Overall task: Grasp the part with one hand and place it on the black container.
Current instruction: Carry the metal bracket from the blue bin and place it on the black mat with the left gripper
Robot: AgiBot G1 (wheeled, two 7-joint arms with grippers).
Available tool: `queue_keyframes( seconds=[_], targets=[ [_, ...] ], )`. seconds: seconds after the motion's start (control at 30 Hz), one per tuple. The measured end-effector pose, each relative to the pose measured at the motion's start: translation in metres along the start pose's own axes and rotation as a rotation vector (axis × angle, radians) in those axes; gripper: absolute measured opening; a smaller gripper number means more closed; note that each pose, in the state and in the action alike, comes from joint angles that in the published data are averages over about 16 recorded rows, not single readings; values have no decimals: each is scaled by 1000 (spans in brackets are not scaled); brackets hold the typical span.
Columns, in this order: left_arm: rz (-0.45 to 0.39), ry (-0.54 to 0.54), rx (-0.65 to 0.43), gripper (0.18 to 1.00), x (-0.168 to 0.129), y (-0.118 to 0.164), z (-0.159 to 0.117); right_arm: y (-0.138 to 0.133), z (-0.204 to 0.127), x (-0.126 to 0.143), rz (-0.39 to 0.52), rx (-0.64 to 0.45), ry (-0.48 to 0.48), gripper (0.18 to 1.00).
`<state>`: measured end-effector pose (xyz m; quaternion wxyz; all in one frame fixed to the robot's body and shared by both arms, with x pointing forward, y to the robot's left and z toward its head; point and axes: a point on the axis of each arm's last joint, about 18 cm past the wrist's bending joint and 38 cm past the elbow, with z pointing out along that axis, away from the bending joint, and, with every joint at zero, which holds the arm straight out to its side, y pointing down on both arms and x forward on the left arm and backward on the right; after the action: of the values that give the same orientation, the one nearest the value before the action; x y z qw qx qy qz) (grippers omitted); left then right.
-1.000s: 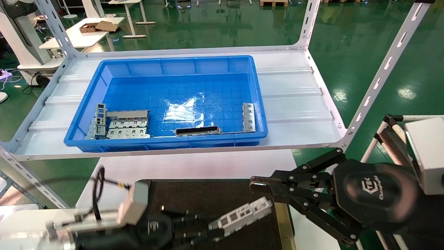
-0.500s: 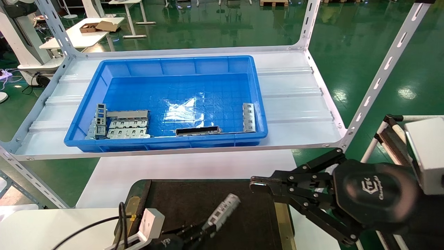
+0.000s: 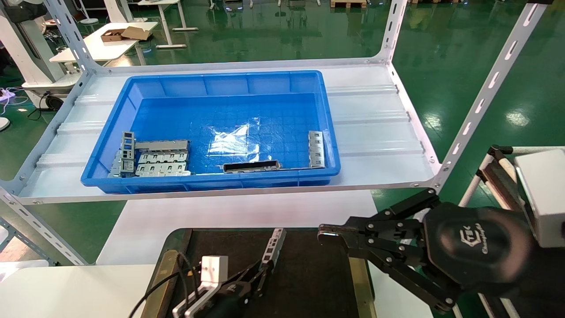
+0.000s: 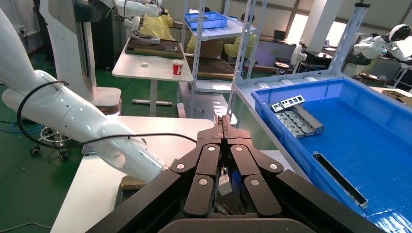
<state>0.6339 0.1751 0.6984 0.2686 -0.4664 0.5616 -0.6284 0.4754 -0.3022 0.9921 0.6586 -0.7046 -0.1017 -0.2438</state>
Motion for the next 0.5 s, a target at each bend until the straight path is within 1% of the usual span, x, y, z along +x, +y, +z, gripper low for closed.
queue_keyframes(
  seconds=[0.27,0.5],
  targets=[
    [-81,-60,7,321,14,13,20,0,0,0,0,0,0,191],
    [-132,-113,7,321,21,23,32,0,0,0,0,0,0,191]
  ],
)
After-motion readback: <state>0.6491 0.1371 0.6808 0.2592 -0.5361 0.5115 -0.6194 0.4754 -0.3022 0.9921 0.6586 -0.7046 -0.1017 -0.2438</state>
